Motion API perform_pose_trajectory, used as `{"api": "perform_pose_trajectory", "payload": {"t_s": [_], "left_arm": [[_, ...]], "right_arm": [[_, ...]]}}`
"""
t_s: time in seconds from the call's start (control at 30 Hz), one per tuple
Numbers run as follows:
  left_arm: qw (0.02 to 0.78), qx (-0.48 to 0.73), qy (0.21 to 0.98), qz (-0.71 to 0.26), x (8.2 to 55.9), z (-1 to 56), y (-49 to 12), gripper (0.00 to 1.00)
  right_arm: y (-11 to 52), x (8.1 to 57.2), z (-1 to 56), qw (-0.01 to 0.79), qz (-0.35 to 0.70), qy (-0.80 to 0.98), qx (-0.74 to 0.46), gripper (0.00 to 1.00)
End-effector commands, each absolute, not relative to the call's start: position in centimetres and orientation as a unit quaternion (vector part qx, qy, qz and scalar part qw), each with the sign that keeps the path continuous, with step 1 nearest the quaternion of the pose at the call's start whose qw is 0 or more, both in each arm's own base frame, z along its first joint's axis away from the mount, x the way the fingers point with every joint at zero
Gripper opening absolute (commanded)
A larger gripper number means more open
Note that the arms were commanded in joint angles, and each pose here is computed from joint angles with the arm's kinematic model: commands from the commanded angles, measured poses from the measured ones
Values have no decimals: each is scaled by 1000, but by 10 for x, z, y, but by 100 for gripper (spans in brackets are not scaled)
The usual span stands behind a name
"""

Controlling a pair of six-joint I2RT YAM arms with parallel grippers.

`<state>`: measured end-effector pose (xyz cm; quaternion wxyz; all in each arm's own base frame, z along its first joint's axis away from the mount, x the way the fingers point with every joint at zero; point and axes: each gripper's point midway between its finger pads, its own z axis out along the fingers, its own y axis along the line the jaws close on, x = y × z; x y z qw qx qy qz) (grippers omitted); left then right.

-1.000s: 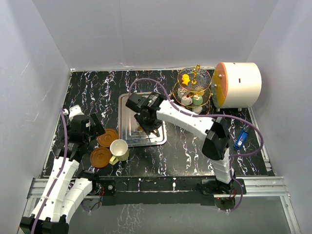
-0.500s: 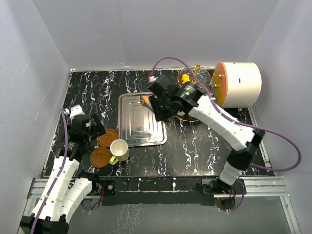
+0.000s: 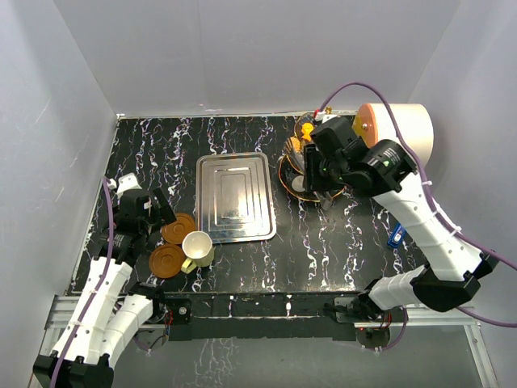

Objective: Serve the afternoon tea
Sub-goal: Place the desert on the desert table.

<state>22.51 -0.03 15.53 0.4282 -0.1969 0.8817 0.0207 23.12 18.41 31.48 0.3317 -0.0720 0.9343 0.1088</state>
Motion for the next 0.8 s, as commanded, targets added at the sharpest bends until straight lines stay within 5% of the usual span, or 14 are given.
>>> {"api": "perform_pose_trajectory", "payload": {"t_s": [0.0,0.77], "left_arm": [[430,-190,882,18,227,156,-2,99],[437,-195,878,21,225,159,-1,99]], "right_arm": [[158,238,339,386,102,916,-29,25],[79,282,336,404,-26,914,15,27]]}}
